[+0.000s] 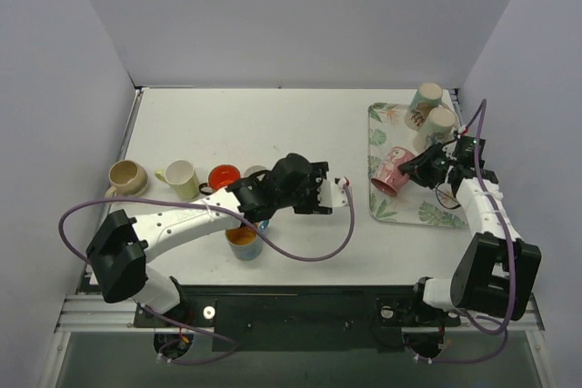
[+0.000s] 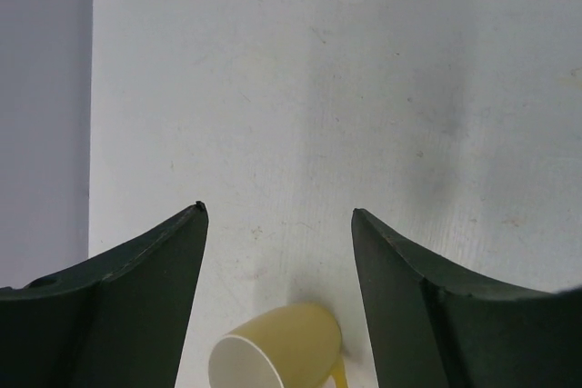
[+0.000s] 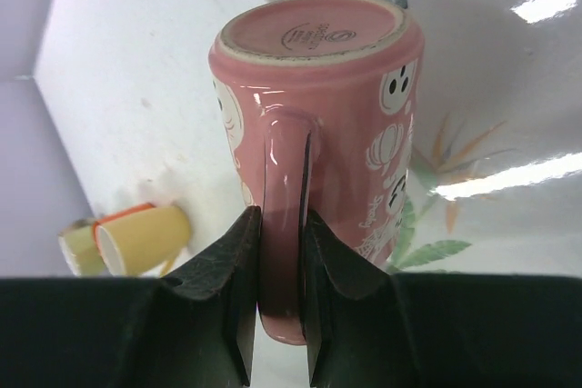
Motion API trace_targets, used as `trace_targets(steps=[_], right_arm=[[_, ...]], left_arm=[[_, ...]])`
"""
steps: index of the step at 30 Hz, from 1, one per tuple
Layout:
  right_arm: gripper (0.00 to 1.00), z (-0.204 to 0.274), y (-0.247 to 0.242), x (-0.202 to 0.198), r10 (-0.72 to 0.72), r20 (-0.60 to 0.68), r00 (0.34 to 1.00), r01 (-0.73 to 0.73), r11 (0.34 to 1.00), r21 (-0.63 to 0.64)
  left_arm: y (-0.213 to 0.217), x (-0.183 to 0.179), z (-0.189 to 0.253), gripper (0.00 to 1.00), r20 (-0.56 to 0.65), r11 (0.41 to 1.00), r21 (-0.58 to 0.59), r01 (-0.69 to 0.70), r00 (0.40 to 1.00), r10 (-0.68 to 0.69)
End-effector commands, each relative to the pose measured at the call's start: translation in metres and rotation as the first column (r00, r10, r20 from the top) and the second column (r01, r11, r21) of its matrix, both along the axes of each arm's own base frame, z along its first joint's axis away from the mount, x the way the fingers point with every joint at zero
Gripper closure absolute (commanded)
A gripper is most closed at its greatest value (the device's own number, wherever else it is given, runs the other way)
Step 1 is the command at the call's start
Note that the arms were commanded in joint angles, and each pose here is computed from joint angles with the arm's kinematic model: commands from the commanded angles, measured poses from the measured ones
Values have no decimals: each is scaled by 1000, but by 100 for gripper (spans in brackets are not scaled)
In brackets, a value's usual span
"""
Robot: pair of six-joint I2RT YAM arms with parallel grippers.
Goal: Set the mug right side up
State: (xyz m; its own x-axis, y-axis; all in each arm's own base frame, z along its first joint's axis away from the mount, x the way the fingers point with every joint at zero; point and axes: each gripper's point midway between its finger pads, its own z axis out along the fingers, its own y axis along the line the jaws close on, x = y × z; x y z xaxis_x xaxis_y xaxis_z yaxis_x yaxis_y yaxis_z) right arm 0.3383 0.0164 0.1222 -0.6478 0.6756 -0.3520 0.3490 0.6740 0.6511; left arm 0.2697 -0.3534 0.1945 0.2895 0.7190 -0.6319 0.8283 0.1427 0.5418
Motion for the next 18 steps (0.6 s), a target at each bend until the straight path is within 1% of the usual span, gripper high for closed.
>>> trace_targets(steps=[1, 2, 3, 4, 5, 6, 7, 8, 9, 10, 11, 14, 15, 16, 17, 18], right_arm=[[100, 87, 14, 32, -132, 291, 948, 73, 976, 207], [100, 96, 18, 28, -161, 300, 940, 87, 965, 246], [100, 105, 22, 28, -165, 327, 930, 80, 963, 257], [100, 115, 29, 25, -169, 341, 925, 71, 957, 281], [100, 124, 32, 21, -171, 360, 917, 66, 955, 288], [100, 133, 38, 20, -175, 368, 913, 59, 951, 304], [100, 143, 42, 17, -173, 388, 905, 49, 950, 309], [100, 152, 51, 15, -165, 402, 901, 33, 949, 315], [100, 162, 56, 11, -163, 418, 894, 23, 947, 320], [100, 174, 65, 10, -145, 441, 886, -1, 949, 314], [100, 178, 68, 6, -138, 444, 885, -4, 952, 306], [100, 199, 84, -4, -108, 479, 871, -42, 956, 292], [100, 202, 86, -8, -100, 488, 867, -48, 959, 281], [100, 196, 81, -8, -116, 464, 878, -13, 964, 265], [100, 192, 77, -11, -100, 468, 878, -3, 977, 214], [100, 176, 69, -12, -119, 421, 899, 47, 983, 178]], left_arm=[[-21, 12, 36, 25, 222, 987, -157, 40, 975, -4], [-29, 11, 45, 25, 256, 977, -202, 61, 967, -7], [-30, 8, 36, 25, 262, 976, -207, 74, 965, -17], [-38, 9, 48, 25, 323, 961, -254, 106, 946, -19], [-38, 5, 34, 24, 340, 963, -241, 121, 940, -33], [-42, 10, 54, 21, 439, 946, -293, 138, 898, 5], [-38, 7, 38, 19, 475, 954, -264, 146, 880, -3], [-36, 10, 65, 15, 588, 933, -316, 174, 808, 48], [-29, 6, 71, 13, 639, 913, -354, 203, 765, 78], [-27, 3, 72, 9, 679, 913, -336, 233, 731, 64], [-23, -1, 76, 9, 693, 900, -360, 244, 716, 83], [-18, -4, 89, 8, 699, 881, -406, 241, 703, 130], [-19, -7, 94, 8, 717, 875, -408, 261, 685, 130], [-21, -7, 90, 8, 730, 882, -388, 266, 673, 118], [-25, -6, 84, 8, 721, 887, -378, 266, 685, 101], [-31, -4, 83, 7, 692, 879, -401, 260, 714, 104]])
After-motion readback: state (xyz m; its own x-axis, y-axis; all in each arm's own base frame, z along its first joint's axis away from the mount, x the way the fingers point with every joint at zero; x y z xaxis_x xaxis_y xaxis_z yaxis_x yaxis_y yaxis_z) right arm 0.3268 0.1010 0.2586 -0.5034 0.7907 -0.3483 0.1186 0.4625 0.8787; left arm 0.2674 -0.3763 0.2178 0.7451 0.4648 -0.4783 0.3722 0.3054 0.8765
